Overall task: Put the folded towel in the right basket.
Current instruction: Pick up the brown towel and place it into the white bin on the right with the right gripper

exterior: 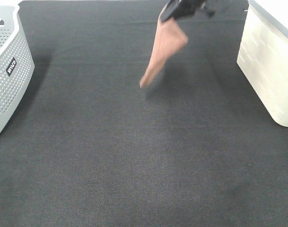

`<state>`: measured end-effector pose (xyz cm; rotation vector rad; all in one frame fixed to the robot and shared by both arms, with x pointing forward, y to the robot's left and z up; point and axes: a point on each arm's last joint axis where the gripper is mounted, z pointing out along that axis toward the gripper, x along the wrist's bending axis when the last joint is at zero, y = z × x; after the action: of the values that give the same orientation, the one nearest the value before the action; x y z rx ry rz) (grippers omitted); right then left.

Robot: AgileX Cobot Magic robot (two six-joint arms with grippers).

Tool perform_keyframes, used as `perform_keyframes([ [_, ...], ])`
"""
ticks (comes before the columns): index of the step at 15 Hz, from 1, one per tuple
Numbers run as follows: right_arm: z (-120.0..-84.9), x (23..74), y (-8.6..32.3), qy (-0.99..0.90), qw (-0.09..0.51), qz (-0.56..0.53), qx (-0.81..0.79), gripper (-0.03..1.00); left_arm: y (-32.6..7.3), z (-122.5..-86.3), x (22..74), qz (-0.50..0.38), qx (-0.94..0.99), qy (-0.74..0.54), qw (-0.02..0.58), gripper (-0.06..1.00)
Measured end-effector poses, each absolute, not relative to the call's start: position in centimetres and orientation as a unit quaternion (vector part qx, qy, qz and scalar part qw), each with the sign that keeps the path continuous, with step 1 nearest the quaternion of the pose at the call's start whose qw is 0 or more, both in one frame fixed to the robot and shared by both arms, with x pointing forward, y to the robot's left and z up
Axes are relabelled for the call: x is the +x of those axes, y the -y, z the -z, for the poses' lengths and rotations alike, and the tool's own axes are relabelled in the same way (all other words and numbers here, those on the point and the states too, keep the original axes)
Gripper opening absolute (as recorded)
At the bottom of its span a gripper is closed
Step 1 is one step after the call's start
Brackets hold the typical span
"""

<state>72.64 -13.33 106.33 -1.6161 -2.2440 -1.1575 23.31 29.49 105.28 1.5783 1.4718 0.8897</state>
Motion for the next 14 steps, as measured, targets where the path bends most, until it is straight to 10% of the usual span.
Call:
perform_keyframes([
  [9, -120.0, 66.8, 19.3, 0.743, -0.21, 0.336, -0.54, 0.0, -29.5, -105.3, 23.3, -0.351, 0.622, -0.58, 0.393, 0.87],
  [14, -122.6, 66.0, 25.9, 0.688, -0.263, 0.329, -0.591, 0.0, -29.5, -105.3, 23.3, -0.351, 0.622, -0.58, 0.393, 0.87],
])
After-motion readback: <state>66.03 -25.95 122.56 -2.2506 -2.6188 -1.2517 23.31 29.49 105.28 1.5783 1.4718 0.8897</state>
